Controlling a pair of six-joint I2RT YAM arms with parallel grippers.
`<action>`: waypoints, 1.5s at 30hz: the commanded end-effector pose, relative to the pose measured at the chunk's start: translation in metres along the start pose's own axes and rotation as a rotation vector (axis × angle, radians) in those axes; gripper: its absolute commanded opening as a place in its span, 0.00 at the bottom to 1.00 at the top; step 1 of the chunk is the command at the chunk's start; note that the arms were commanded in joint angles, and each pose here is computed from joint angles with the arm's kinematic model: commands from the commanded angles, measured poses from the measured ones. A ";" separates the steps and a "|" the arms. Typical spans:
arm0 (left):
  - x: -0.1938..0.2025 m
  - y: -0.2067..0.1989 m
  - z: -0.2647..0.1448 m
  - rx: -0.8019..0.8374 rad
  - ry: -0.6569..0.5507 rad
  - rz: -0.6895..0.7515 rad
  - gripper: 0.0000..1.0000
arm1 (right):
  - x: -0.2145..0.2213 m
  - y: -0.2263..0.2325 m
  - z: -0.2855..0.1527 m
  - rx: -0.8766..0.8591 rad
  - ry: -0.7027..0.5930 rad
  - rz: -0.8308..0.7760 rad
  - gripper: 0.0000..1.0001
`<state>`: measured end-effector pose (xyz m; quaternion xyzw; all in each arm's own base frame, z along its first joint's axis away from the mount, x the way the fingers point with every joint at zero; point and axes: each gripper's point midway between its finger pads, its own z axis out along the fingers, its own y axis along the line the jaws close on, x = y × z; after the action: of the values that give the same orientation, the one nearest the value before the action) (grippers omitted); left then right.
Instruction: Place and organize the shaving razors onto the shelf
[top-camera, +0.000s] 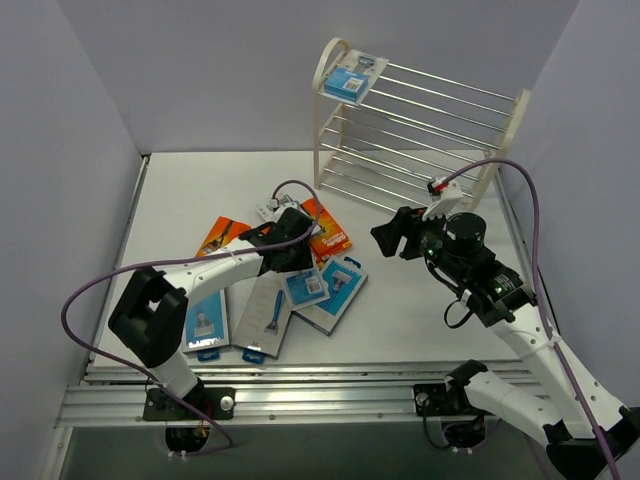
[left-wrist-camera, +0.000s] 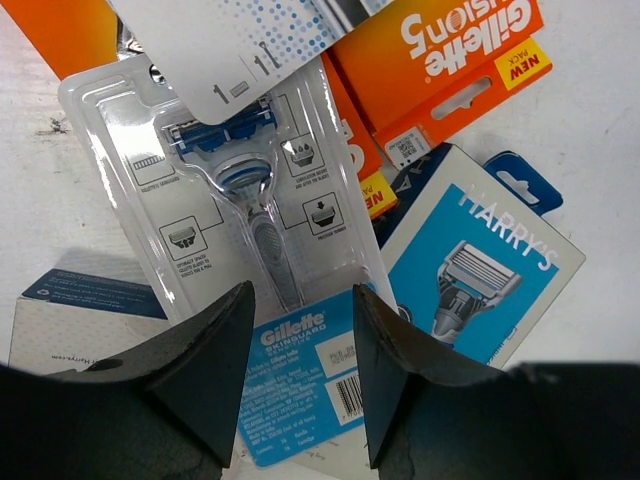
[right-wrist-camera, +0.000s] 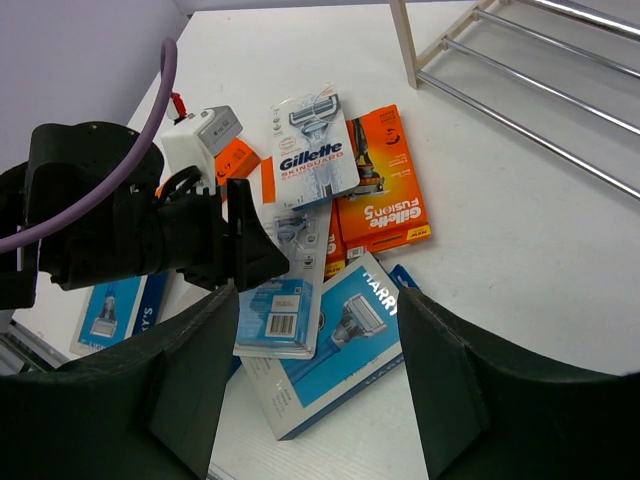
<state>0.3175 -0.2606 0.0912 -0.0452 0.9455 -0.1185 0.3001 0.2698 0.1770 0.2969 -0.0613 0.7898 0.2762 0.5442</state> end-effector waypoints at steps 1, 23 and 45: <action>-0.013 -0.001 0.005 -0.017 -0.030 -0.048 0.53 | -0.008 0.006 0.000 -0.037 -0.043 0.006 0.60; 0.013 0.014 0.038 -0.036 0.039 -0.061 0.28 | -0.002 0.004 -0.001 -0.033 -0.042 0.012 0.61; -0.009 -0.003 -0.042 0.118 0.002 -0.022 0.02 | 0.009 0.005 0.011 -0.039 0.011 0.044 0.60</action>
<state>0.3058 -0.2521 0.0954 -0.0524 0.9475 -0.1477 0.2786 0.2709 0.1835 0.2782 -0.0578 0.7985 0.2869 0.5260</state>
